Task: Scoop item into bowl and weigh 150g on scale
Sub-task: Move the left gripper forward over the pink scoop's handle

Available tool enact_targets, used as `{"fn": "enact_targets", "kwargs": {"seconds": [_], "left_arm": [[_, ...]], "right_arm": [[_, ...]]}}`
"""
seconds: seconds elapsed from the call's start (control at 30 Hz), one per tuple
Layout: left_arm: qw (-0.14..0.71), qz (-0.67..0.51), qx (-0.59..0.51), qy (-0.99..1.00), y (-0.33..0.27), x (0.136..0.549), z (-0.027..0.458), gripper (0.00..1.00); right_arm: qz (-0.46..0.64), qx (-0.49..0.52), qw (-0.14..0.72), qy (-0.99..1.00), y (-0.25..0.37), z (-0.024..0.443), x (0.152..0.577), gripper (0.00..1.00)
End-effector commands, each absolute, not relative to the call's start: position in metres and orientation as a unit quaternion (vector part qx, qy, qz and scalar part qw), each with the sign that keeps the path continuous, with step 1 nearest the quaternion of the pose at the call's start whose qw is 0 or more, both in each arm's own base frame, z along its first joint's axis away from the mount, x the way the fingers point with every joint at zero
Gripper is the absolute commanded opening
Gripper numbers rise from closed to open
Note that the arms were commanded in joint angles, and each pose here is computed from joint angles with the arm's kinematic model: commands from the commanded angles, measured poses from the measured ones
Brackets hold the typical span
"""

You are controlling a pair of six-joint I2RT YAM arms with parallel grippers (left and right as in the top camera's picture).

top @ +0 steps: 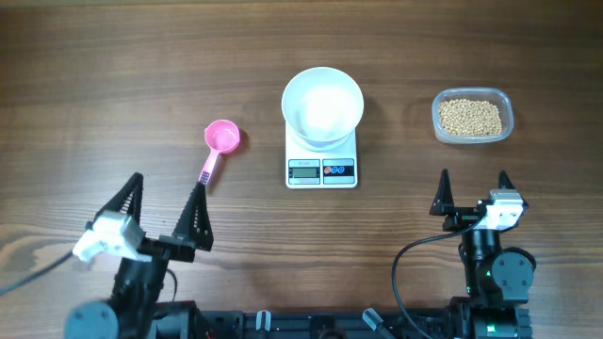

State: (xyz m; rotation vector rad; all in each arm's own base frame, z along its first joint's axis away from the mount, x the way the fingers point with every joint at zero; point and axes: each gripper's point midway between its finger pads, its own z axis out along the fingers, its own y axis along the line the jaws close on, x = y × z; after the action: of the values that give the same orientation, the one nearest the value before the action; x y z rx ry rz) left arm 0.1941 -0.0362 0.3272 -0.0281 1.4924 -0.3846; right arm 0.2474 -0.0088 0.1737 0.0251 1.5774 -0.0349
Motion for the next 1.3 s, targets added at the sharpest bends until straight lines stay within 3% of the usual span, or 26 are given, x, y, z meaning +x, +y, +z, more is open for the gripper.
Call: {"fn": "enact_targets", "kwargs": {"seconds": [0.0, 0.2, 0.43, 0.73, 0.97, 1.1, 1.27], "left_arm": [[0.642, -0.138, -0.003, 0.754, -0.033, 0.212, 0.325, 1.0], [0.453, -0.14, -0.036, 0.88, -0.031, 0.261, 0.31, 1.0], [0.358, -0.144, -0.055, 0.921, -0.03, 0.309, 0.3, 1.0], [0.126, -0.118, -0.118, 0.978, -0.011, 0.296, 0.202, 1.0], [0.078, -0.1, -0.151, 0.98, 0.013, 0.315, 0.162, 1.0], [0.07, -0.102, -0.079, 0.989, 0.013, 0.319, 0.15, 1.0], [0.043, -0.143, -0.072, 0.986, 0.0, 0.324, 0.131, 1.0]], "right_arm": [[-0.021, 0.005, 0.708, 0.706, -0.009, 0.176, 0.247, 1.0], [-0.021, 0.005, 0.708, 0.706, -0.009, 0.176, 0.247, 1.0], [-0.021, 0.005, 0.708, 0.706, -0.009, 0.176, 0.247, 1.0], [-0.021, 0.005, 0.708, 0.706, -0.009, 0.176, 0.247, 1.0], [-0.021, 0.005, 0.708, 0.706, -0.009, 0.176, 0.247, 1.0], [-0.021, 0.005, 0.708, 0.706, -0.009, 0.176, 0.247, 1.0], [-0.021, 0.005, 0.708, 0.706, -0.009, 0.176, 0.247, 1.0]]}}
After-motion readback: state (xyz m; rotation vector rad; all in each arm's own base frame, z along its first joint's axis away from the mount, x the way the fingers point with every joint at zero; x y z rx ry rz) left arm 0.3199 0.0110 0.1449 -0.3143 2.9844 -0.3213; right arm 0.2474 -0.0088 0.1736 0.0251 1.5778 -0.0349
